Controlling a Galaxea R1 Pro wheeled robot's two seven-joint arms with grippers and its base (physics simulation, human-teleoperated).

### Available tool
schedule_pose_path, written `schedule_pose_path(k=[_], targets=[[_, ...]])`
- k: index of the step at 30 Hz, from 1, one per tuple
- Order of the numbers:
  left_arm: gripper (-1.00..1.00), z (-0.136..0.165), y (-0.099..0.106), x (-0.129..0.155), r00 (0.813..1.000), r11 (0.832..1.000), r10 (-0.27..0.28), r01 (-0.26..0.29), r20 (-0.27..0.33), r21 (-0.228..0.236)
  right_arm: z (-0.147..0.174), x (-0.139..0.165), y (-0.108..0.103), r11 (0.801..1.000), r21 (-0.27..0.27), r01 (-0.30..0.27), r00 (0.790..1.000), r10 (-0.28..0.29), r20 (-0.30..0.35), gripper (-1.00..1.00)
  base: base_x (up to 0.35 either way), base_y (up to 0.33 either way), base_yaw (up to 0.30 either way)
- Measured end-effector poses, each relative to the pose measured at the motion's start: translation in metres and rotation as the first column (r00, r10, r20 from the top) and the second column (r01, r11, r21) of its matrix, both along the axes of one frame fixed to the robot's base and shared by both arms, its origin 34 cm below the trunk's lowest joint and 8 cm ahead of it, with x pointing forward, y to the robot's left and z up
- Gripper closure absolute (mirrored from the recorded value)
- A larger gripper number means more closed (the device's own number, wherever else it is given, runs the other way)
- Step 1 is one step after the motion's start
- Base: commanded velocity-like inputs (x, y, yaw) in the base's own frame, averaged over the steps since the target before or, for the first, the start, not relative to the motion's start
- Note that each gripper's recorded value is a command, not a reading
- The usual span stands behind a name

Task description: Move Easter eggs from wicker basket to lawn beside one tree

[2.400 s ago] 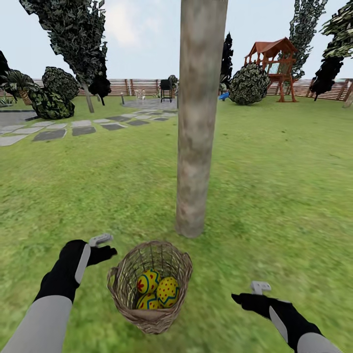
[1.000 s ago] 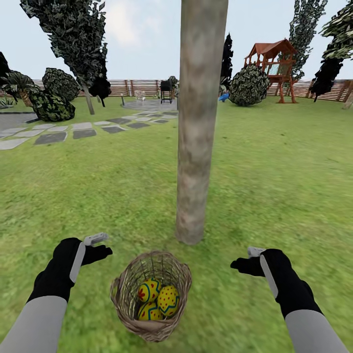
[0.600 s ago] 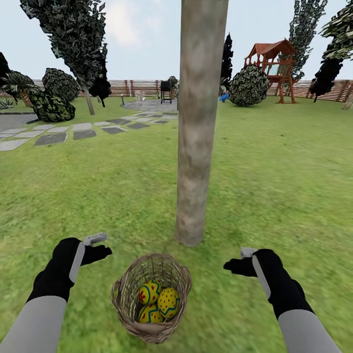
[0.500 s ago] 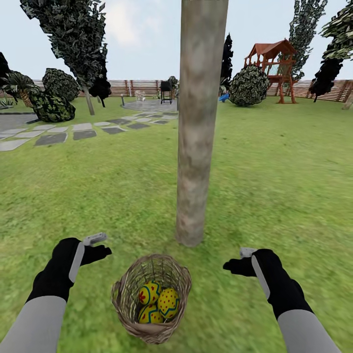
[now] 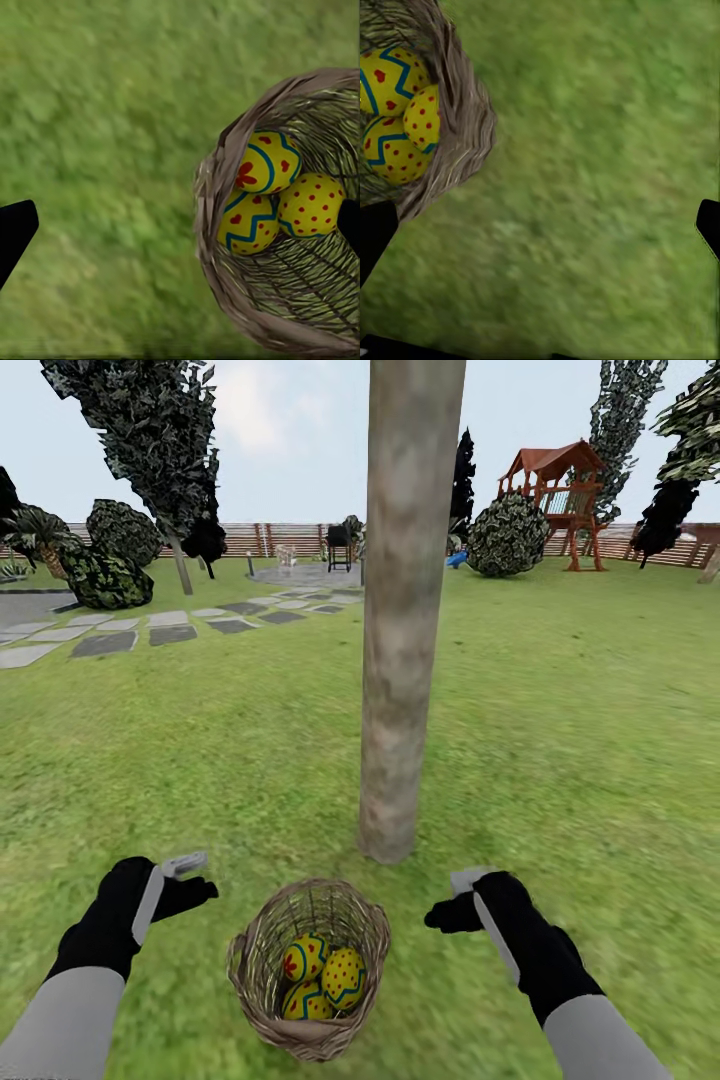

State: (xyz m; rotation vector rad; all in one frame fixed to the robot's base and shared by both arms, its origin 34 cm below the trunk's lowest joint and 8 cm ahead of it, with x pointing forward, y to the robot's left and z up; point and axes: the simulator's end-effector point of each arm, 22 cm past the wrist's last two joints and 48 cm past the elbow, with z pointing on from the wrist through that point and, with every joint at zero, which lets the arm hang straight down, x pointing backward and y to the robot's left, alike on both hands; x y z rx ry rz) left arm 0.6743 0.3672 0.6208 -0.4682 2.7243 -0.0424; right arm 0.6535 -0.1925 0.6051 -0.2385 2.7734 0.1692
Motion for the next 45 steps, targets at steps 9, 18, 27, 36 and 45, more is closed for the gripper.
schedule_pose_path(k=[9, 18, 27, 36, 45], targets=[[-1.00, -0.014, 0.015, -0.012, 0.999, 1.000, 0.022, -0.022, -0.042, 0.002, -0.004, -0.016, 0.078, 0.994, 0.060, -0.094, 0.995, 0.095, -0.023, -1.00, 0.000, 0.000, 0.162], [-1.00, -0.021, 0.018, -0.016, 0.998, 0.999, 0.035, -0.036, -0.055, -0.005, -0.010, -0.015, 0.071, 0.997, 0.017, -0.079, 0.996, 0.080, -0.026, -1.00, 0.000, 0.000, 0.206], [-1.00, -0.027, 0.018, -0.018, 0.997, 0.999, 0.036, -0.036, -0.066, -0.005, -0.016, -0.017, 0.071, 0.997, 0.016, -0.078, 0.996, 0.079, -0.036, -1.00, 0.000, 0.000, 0.207], [-1.00, -0.030, 0.019, -0.017, 0.997, 0.999, 0.036, -0.036, -0.070, -0.001, -0.021, -0.018, 0.072, 0.997, 0.020, -0.078, 0.996, 0.079, -0.045, -1.00, 0.000, 0.000, 0.207], [-1.00, -0.041, 0.012, -0.019, 0.997, 1.000, 0.027, -0.028, -0.078, -0.006, -0.024, -0.012, 0.070, 0.997, 0.015, -0.079, 0.996, 0.079, -0.029, -1.00, 0.000, 0.000, 0.080]])
